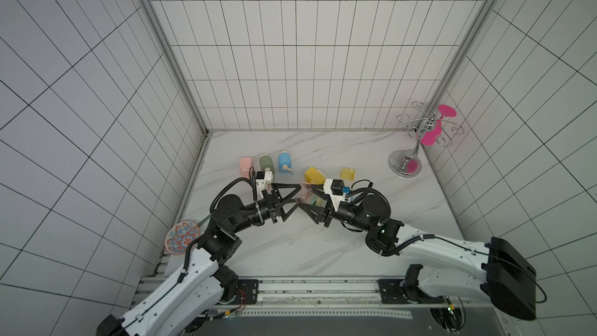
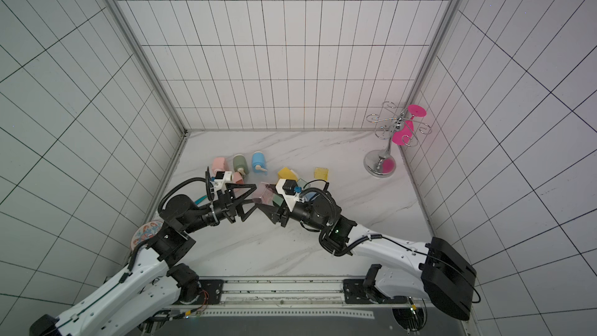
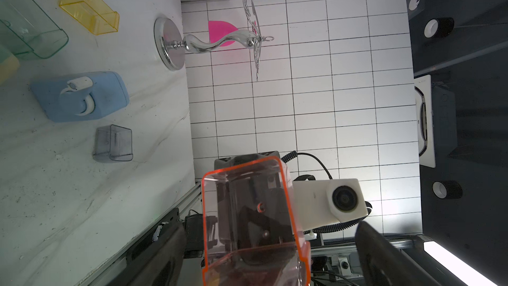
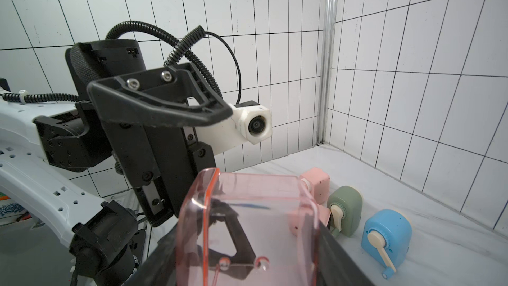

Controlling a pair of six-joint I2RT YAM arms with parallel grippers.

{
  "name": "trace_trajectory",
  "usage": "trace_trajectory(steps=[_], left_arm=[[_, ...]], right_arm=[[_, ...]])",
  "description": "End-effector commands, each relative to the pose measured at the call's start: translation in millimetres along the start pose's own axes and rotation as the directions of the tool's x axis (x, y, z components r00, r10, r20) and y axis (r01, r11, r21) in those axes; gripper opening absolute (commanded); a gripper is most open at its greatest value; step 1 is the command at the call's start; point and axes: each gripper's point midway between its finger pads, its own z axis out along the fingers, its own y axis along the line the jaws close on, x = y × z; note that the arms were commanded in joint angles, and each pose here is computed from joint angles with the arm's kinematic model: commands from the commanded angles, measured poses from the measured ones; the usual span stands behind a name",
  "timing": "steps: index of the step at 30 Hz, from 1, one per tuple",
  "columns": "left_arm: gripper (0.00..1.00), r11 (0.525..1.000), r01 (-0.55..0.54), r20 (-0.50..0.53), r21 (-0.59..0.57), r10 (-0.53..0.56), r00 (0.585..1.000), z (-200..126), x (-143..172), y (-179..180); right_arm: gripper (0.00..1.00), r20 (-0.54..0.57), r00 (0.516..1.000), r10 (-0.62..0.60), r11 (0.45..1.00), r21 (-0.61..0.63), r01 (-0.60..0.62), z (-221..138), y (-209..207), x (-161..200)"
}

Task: Put the tray back into the pencil sharpener
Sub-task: Pick up the container from the center of the board.

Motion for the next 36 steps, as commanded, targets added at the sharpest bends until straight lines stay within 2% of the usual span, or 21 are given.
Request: trace_trajectory(steps=[1,9,16,18,33,36], left_arm=[[0.97,1.000,0.030,-0.009,0.010,-0.030,1.000,0.1,3.7,2.1],[0.95,0.998,0.039,-0.052,0.050,-0.037,0.998,7.8,10.6,-10.7],[0.81,0.994,0.075,-0.048,0.079,-0.071,0.996,7.2,9.6,-13.4],[0.80,0.993,0.080,-0.048,0.086,-0.076,0.996,7.4,9.6,-14.0],[0.49,0.994,0.071,-0.048,0.079,-0.068,0.997,9.4,8.7,-11.2],[0.46,0.996,0.063,-0.046,0.068,-0.060,0.997,10.4,8.4,-8.1]], right_arm=[[0.40,0.052,0.998,-0.047,0.998,-0.048,0.049,0.0,9.9,-5.3],[0.42,0.112,0.993,-0.044,0.995,-0.081,0.053,10.2,15.2,-9.4],[0.43,0.158,0.984,-0.084,0.995,-0.047,0.092,13.0,10.0,-6.6],[0.43,0.172,0.981,-0.087,0.994,-0.045,0.096,13.2,9.4,-6.3],[0.44,0.166,0.981,-0.096,0.994,-0.035,0.103,13.6,8.4,4.5],[0.53,0.158,0.983,-0.097,0.994,-0.034,0.103,13.9,8.3,7.3]])
